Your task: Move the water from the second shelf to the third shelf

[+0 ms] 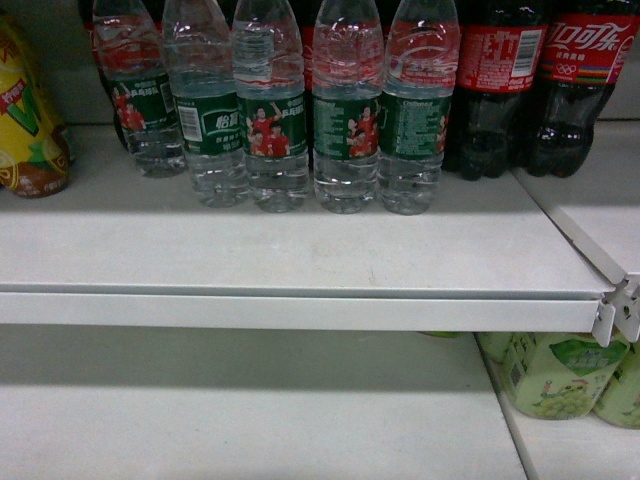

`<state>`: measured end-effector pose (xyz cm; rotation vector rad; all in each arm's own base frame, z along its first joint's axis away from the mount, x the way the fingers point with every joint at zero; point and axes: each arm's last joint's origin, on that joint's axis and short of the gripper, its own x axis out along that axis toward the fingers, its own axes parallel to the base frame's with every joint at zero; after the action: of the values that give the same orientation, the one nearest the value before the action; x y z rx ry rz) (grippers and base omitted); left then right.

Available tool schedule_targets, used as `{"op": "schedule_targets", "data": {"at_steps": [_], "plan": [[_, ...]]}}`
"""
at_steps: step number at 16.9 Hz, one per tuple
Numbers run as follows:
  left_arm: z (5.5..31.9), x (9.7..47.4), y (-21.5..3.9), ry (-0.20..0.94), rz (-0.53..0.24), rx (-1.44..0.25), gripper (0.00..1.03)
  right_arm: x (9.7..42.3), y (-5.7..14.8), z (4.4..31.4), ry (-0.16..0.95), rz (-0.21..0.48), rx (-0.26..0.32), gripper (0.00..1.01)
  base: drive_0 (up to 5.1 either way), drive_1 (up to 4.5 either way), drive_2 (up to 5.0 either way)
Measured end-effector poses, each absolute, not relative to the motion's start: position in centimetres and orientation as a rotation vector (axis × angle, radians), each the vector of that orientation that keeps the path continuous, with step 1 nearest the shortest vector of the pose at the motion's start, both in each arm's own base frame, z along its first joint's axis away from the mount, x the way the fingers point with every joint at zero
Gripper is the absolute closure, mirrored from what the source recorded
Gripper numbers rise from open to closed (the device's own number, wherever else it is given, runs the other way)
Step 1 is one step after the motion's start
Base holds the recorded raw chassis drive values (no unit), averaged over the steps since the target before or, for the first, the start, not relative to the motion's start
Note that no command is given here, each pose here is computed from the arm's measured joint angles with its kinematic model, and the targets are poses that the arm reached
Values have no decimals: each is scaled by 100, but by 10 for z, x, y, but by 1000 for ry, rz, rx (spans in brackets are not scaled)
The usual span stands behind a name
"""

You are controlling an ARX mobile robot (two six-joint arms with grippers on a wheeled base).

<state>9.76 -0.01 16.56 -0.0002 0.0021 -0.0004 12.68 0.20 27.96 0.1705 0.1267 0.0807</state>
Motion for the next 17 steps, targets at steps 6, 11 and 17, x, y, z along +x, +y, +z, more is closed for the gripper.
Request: {"op": "schedule_targets", "data": {"at_steps": [6, 11, 17], "plan": [[166, 98, 0, 2, 0, 0, 5, 127, 2, 280, 127, 81, 170, 58, 0, 0, 0], [166, 98, 0, 2, 0, 0, 5, 127, 2, 280, 127, 81, 170, 58, 0, 0, 0], [166, 98, 0, 2, -1, 1, 5, 127, 2, 279, 129, 79, 171, 58, 0, 0, 0]]}}
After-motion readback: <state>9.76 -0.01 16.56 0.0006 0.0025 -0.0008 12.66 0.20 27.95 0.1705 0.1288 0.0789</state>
